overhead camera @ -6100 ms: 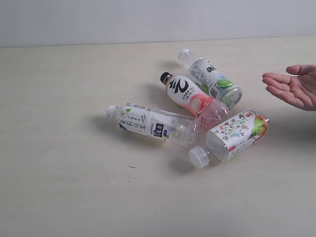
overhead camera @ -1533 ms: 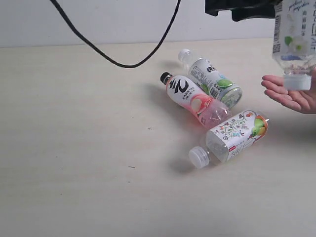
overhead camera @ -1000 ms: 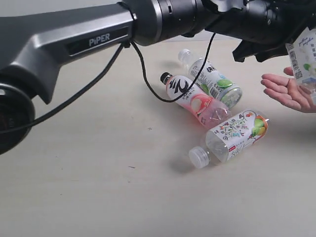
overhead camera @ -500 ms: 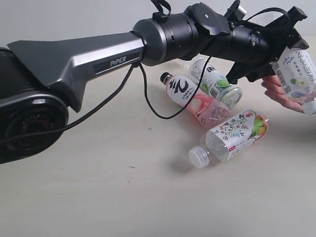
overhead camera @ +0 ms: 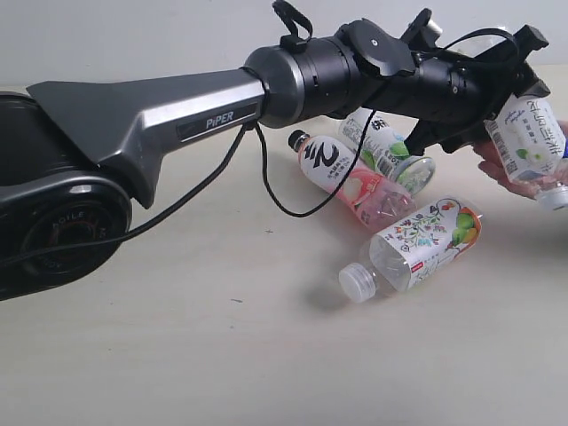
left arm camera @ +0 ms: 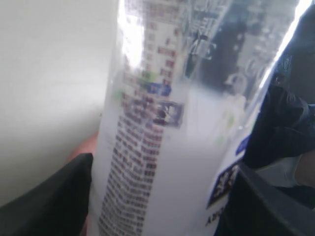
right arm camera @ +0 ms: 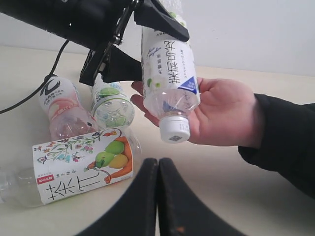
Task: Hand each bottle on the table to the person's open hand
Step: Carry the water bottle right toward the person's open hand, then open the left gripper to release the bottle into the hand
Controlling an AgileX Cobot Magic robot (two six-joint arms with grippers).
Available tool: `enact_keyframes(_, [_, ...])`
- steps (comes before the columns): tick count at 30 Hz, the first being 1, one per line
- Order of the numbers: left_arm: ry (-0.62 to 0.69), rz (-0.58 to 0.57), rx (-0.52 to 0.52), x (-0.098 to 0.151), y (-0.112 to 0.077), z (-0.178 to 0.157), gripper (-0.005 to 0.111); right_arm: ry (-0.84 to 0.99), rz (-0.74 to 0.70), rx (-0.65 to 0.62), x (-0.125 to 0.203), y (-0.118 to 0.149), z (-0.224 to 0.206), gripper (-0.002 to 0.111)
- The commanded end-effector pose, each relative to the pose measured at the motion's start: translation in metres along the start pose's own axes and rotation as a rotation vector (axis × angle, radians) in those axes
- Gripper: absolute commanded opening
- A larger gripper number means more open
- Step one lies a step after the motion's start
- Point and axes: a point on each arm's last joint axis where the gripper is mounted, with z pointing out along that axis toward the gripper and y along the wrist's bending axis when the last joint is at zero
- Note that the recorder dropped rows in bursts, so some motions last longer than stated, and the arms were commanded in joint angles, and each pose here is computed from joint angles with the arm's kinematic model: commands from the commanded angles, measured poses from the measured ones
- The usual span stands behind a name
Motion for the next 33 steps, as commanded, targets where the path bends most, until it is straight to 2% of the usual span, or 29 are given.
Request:
enact_keyframes(1, [0.032, 0.044, 0.001, -0.002, 0.0, -0.003, 0.0, -0.007, -0.004, 0.005, 0.0, 0.0, 0.0, 0.0])
enact_keyframes(6, [0.101, 0.031, -0.015, -0.009, 0.007, -0.009, 0.0, -0.007, -0.004, 0.005, 0.0, 0.0, 0.0, 0.0])
enact_keyframes(12, [0.076, 0.055, 0.002, -0.014, 0.007, -0.01, 0.001, -0.007, -0.004, 0.005, 0.0, 0.0, 0.0, 0.0])
enact_keyframes(15, [0.045, 0.052, 0.037, -0.012, 0.002, -0.008, 0.006, -0.007, -0.004, 0.005, 0.0, 0.0, 0.0, 0.0])
enact_keyframes(22, [-0.04, 0.068, 0.048, -0.005, -0.006, -0.001, 0.029, -0.007, -0.004, 0.005, 0.0, 0.0, 0.0, 0.0])
enact_keyframes(33, [-0.047, 0.119, 0.031, 0.004, -0.003, 0.007, 0.03, -0.007, -0.004, 0.005, 0.0, 0.0, 0.0, 0.0])
